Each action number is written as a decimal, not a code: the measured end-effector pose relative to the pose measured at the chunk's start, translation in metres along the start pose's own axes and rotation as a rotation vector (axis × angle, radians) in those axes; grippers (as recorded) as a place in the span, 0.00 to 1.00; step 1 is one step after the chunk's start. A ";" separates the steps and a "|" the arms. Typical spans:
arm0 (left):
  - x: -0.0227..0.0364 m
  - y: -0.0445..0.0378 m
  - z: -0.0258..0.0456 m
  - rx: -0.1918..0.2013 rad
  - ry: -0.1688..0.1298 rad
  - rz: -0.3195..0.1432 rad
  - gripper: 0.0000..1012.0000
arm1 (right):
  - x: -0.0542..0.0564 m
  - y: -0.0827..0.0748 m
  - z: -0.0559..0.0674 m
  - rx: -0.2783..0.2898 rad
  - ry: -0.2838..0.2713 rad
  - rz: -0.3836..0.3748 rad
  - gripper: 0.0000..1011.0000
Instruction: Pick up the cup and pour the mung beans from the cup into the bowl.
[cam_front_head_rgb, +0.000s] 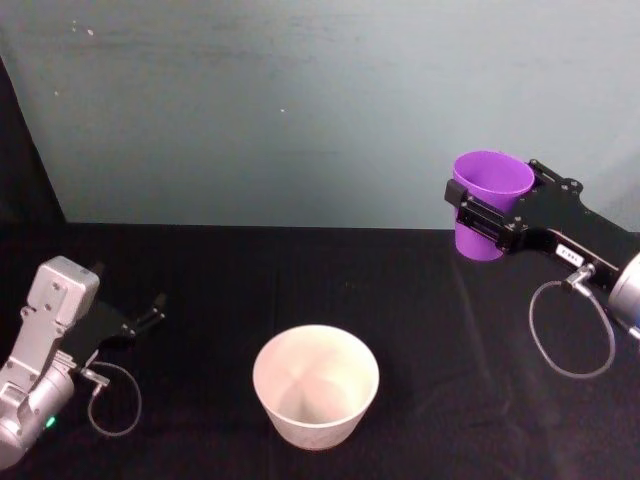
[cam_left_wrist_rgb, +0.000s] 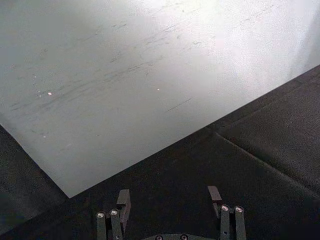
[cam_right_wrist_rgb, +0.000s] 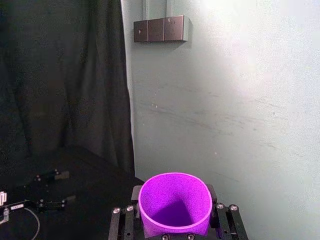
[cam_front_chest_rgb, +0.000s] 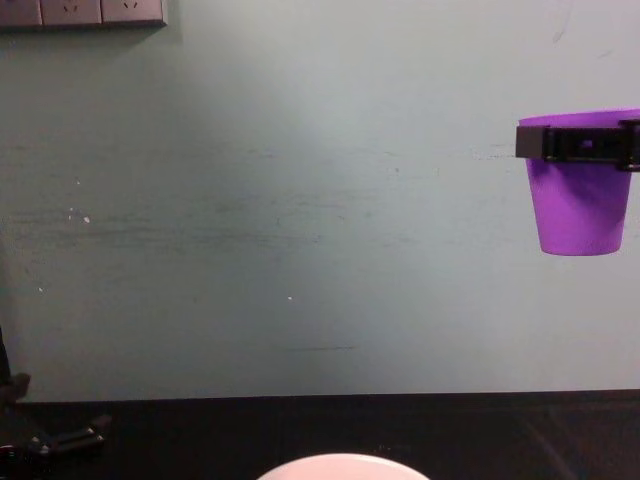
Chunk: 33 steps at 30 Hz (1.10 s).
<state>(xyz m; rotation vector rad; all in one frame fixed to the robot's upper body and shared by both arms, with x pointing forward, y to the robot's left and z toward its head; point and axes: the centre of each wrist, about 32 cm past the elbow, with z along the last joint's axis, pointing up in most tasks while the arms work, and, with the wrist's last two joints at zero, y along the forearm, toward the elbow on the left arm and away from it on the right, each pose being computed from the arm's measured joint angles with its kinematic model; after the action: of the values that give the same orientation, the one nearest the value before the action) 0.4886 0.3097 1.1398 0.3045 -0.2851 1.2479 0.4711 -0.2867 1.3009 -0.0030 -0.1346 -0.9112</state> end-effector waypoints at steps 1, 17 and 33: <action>0.0000 0.0000 0.0000 0.000 0.000 0.000 0.99 | 0.000 0.000 0.000 0.000 0.000 0.000 0.73; 0.0000 0.0000 0.0000 0.000 0.000 0.000 0.99 | 0.000 0.000 0.000 0.000 0.000 0.000 0.73; 0.0000 0.0000 0.0000 0.000 0.000 0.000 0.99 | 0.000 0.000 0.000 0.000 0.000 0.000 0.73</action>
<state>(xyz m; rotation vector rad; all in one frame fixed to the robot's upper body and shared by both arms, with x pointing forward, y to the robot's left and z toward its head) 0.4886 0.3097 1.1398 0.3044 -0.2850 1.2480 0.4711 -0.2867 1.3009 -0.0030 -0.1346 -0.9112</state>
